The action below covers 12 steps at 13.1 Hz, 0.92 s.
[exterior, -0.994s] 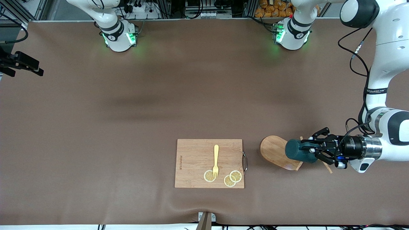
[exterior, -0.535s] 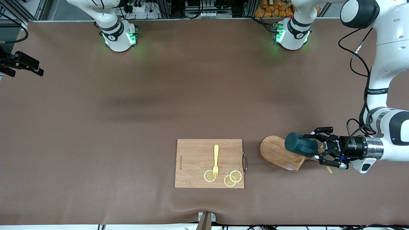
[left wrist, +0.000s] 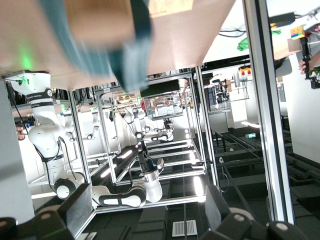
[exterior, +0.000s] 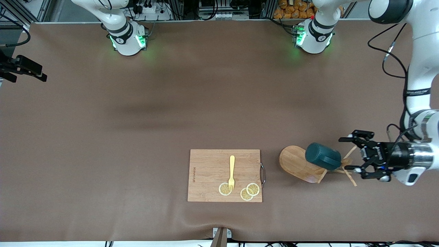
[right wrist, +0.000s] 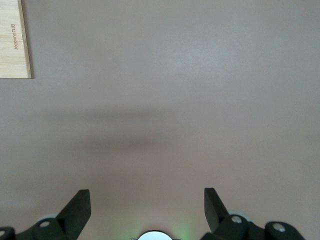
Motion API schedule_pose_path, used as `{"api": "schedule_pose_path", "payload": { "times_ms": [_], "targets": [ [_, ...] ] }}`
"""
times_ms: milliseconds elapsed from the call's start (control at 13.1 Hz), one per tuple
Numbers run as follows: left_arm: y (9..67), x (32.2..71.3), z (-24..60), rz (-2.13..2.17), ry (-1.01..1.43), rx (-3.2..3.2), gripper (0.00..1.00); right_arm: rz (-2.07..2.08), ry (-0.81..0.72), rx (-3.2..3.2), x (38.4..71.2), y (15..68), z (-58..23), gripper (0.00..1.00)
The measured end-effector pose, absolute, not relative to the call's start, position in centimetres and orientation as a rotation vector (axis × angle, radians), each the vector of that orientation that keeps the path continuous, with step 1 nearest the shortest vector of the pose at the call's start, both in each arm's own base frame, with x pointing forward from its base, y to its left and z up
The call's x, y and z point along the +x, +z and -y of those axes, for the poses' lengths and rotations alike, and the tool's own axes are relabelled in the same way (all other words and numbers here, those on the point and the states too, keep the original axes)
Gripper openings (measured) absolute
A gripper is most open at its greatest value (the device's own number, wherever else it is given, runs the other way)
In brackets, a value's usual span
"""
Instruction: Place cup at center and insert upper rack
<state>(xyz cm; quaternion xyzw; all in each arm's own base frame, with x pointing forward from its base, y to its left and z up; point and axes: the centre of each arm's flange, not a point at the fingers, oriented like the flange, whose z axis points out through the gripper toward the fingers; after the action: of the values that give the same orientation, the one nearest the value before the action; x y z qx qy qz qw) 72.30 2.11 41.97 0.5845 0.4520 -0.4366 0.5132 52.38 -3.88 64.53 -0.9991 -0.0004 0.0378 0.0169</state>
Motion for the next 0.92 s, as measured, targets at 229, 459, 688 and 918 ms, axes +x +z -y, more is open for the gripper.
{"api": "schedule_pose_path", "payload": {
  "times_ms": [229,459,688,918],
  "targets": [
    [48.4,70.8,-2.3,-1.089,-0.955,1.523,1.0,0.001,0.118,-3.105,52.4,64.5,3.9,1.0],
    [53.7,68.6,-1.9,-1.123,-0.835,1.726,1.0,0.001,0.117,-3.106,52.4,64.5,3.9,1.0],
    [57.9,66.1,0.0,-1.164,-0.699,1.974,1.0,0.0,0.115,-3.106,52.4,64.6,3.9,1.0],
    [61.2,63.8,3.9,-1.16,-0.562,2.219,1.0,0.005,0.107,-3.107,52.3,64.8,3.9,1.0]
  ]
}}
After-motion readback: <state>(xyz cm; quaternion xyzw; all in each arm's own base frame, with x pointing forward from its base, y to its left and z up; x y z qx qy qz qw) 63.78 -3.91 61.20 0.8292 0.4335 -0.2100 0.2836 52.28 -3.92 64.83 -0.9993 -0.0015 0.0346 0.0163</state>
